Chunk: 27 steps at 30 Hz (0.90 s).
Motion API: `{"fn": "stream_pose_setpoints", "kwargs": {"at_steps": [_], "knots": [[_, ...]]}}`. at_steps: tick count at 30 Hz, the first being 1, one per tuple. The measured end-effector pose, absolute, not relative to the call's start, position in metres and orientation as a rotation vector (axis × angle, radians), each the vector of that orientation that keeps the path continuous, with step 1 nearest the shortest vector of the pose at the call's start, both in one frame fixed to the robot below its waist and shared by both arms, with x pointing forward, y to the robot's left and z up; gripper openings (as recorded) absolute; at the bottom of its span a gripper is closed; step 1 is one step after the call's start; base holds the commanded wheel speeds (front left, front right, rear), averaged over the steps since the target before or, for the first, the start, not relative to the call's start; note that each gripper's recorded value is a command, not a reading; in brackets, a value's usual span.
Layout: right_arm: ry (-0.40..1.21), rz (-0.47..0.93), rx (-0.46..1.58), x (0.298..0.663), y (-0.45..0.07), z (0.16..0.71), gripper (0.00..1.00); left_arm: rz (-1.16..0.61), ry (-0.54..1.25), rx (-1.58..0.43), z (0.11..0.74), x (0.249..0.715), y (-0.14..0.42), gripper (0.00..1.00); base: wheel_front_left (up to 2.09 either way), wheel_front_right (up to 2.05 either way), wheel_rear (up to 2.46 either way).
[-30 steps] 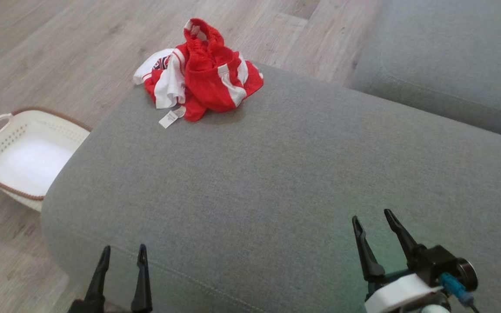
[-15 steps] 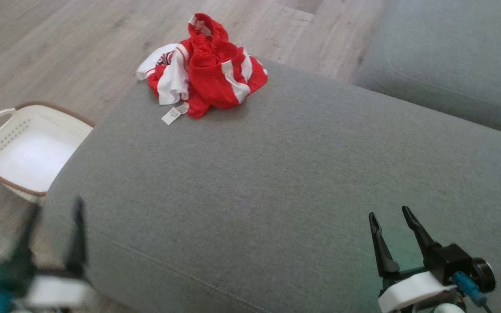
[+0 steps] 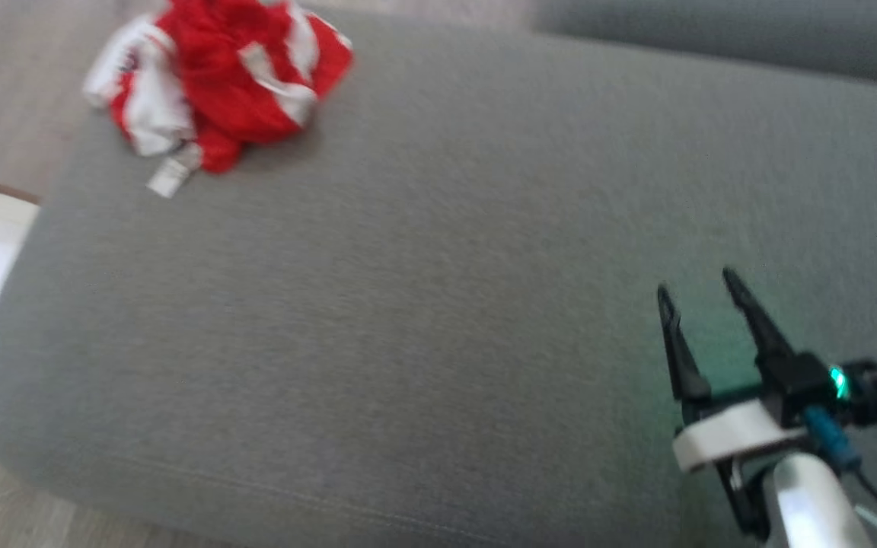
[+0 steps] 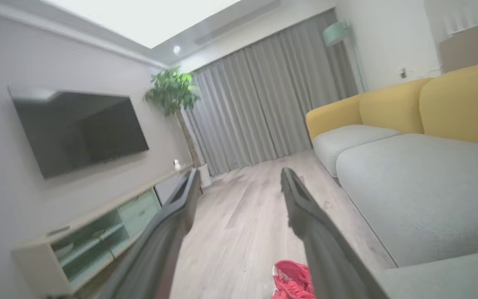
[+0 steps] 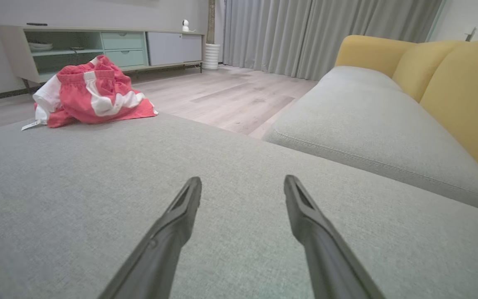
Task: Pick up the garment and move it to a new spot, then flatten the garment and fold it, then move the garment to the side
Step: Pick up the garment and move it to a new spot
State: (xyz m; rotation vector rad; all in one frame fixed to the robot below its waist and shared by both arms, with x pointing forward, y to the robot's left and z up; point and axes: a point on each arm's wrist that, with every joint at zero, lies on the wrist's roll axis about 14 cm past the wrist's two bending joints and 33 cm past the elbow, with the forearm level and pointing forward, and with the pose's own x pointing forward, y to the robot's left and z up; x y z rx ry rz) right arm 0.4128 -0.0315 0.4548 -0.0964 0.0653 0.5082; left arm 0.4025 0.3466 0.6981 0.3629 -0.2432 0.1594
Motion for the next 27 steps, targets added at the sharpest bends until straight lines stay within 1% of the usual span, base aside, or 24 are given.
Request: {"fn": "stream_pose_setpoints", "kwargs": {"at_steps": [2, 3, 5, 9, 12, 16, 17, 21, 25, 26, 27], "knots": [[0.070, 0.477, -0.091, 0.423, -0.040, 0.454, 1.00, 0.153, -0.201, 0.331, 0.692, 0.435, 0.349, 1.00, 0.00, 0.00, 0.00], [0.062, 0.424, -0.098, 0.435, -0.057, 0.454, 1.00, 0.144, -0.145, 0.314, 0.679, 0.466, 0.351, 1.00, 0.00, 0.00, 0.00], [0.056, 0.376, -0.114, 0.447, -0.073, 0.454, 1.00, 0.125, -0.081, 0.296, 0.658, 0.495, 0.349, 1.00, 0.00, 0.00, 0.00], [0.072, 0.311, -0.144, 0.461, -0.096, 0.445, 1.00, 0.068, 0.125, 0.301, 0.581, 0.537, 0.336, 1.00, 0.00, 0.00, 0.00], [0.097, 0.276, -0.155, 0.467, -0.110, 0.434, 1.00, 0.020, 0.263, 0.271, 0.519, 0.553, 0.323, 1.00, 0.00, 0.00, 0.00], [0.153, 0.250, -0.160, 0.467, -0.121, 0.412, 1.00, -0.053, 0.420, 0.249, 0.451, 0.563, 0.300, 1.00, 0.00, 0.00, 0.00], [0.153, 0.250, -0.160, 0.467, -0.121, 0.412, 1.00, -0.053, 0.420, 0.249, 0.451, 0.563, 0.300, 1.00, 0.00, 0.00, 0.00], [0.194, 0.231, -0.165, 0.465, -0.130, 0.396, 1.00, -0.071, 0.512, 0.246, 0.411, 0.571, 0.295, 1.00, 0.00, 0.00, 0.00], [0.219, 0.215, -0.171, 0.463, -0.138, 0.388, 1.00, -0.064, 0.548, 0.265, 0.397, 0.580, 0.299, 1.00, 0.00, 0.00, 0.00], [0.221, 0.213, -0.172, 0.463, -0.139, 0.387, 1.00, -0.062, 0.556, 0.272, 0.396, 0.581, 0.301, 0.92, 0.00, 0.00, 0.00], [0.221, 0.212, -0.171, 0.463, -0.139, 0.388, 1.00, -0.058, 0.566, 0.279, 0.394, 0.580, 0.303, 0.56, 0.00, 0.00, 0.00]]}}
